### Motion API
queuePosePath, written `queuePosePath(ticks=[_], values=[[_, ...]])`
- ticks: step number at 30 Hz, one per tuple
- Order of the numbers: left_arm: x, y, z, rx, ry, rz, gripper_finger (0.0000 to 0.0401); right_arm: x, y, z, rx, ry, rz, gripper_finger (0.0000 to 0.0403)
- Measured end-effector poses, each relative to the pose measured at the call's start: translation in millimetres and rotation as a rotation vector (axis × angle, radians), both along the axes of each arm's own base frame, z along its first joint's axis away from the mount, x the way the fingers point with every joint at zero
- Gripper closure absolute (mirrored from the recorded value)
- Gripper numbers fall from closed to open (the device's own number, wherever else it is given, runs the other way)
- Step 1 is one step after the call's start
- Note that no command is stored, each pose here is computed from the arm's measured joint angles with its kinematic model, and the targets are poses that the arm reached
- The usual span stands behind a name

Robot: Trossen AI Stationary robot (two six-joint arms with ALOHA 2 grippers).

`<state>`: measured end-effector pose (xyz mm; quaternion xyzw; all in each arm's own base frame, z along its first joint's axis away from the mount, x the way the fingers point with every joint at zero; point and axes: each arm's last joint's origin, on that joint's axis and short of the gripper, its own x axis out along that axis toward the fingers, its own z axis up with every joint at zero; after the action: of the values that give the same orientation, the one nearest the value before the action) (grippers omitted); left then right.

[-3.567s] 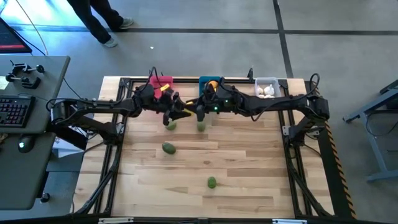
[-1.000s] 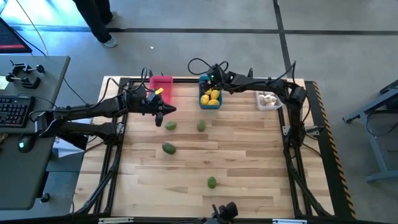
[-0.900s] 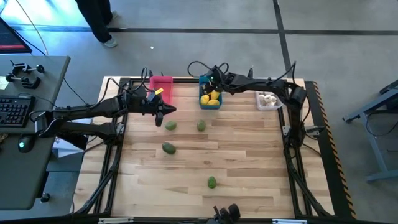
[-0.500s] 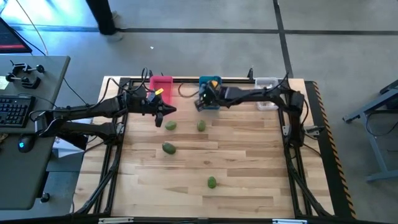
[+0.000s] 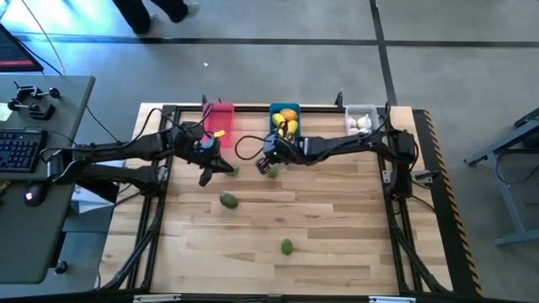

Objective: Sort produce into baskets
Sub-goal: Put the lime into the red bin

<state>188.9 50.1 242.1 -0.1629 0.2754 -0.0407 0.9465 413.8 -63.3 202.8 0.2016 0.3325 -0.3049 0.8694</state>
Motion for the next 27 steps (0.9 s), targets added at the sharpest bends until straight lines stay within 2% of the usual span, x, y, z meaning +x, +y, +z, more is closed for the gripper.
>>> queuePosePath(ticks=[3, 7, 12, 19, 27], values=[[0, -1, -1, 0.021, 0.004, -0.016, 0.0401, -3, 6, -18, 0.046, -0.121, 0.04, 0.0403], [0, -1, -1, 0.02, 0.003, -0.021, 0.0401, -21, 17, -31, 0.075, -0.208, 0.009, 0.0403], [-1, -4, -2, -0.024, 0.014, -0.08, 0.0401, -57, 28, -15, 0.036, -0.226, -0.036, 0.0403], [-5, -13, -9, -0.063, 0.1, -0.12, 0.0398, -113, 32, 10, -0.026, -0.201, -0.087, 0.0403], [-6, -26, -15, -0.034, 0.179, -0.161, 0.0343, -142, 32, 17, -0.038, -0.252, -0.129, 0.0403]])
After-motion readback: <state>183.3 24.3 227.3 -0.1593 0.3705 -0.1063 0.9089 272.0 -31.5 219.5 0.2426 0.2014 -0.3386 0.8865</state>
